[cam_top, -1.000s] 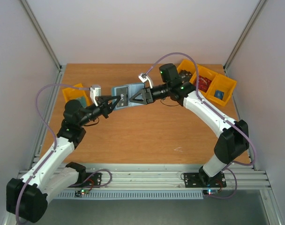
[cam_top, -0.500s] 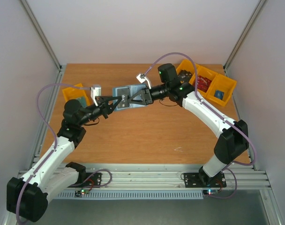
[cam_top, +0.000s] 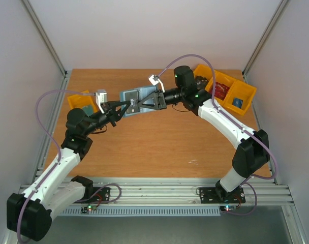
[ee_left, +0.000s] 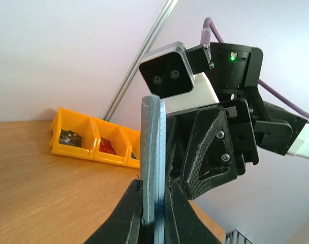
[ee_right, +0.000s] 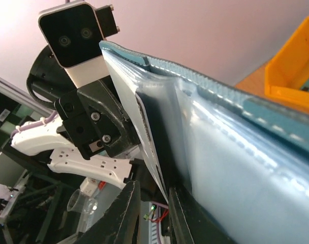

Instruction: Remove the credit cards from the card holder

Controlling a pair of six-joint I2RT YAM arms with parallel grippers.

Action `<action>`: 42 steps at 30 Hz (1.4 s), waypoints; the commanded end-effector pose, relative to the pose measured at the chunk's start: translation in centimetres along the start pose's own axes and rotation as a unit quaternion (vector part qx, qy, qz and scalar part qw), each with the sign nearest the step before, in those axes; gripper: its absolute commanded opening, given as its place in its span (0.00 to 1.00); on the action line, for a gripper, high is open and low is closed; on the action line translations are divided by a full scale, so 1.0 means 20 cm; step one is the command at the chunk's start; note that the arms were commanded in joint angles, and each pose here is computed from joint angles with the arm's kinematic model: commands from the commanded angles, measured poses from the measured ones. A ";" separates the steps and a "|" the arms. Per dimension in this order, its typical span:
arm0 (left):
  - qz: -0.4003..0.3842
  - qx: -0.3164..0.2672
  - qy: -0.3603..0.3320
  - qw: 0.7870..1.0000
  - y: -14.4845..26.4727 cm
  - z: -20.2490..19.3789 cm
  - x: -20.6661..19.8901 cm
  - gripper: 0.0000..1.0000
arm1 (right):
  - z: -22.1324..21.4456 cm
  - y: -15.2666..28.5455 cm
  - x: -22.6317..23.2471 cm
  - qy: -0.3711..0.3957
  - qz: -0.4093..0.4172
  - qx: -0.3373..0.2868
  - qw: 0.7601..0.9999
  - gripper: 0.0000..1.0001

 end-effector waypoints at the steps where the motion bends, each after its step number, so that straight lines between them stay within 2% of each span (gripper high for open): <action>1: -0.048 0.012 -0.024 0.998 -0.03 0.00 -0.10 0.00 | 0.09 -0.08 0.18 0.086 0.075 -0.015 0.993 0.15; 7: -0.024 0.008 -0.039 0.999 -0.05 -0.02 -0.08 0.00 | 0.15 -0.11 0.18 0.092 0.073 -0.059 0.991 0.11; 14: -0.011 0.006 -0.026 1.000 -0.04 -0.03 -0.07 0.00 | 0.11 -0.14 0.20 0.107 0.069 -0.041 0.991 0.01; 18: -0.016 0.009 -0.025 1.000 -0.03 -0.04 -0.07 0.00 | 0.09 -0.12 0.20 0.116 0.058 -0.030 0.991 0.01; 23: -0.025 0.012 -0.023 0.999 -0.02 -0.03 -0.09 0.10 | 0.07 -0.04 0.20 0.122 0.031 -0.023 0.992 0.01; 33: -0.043 0.016 -0.010 0.999 -0.01 -0.01 -0.11 0.11 | 0.03 0.07 0.25 0.125 0.003 0.001 0.992 0.01; 39: -0.048 0.023 -0.011 0.999 -0.01 -0.02 -0.11 0.19 | 0.03 0.11 0.27 0.130 -0.011 0.009 0.991 0.01; 42: -0.054 0.028 -0.013 0.998 0.00 -0.02 -0.11 0.20 | 0.03 0.12 0.28 0.130 -0.012 0.012 0.991 0.01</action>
Point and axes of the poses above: each gripper's point midway between its finger pads, its own y axis back along the fingers, its own x axis along the line the jaws close on, z = x × y, the point moved 6 cm from there along y, back along the fingers, and after that the axes turned 4 degrees about -y, right-handed, at the moved point
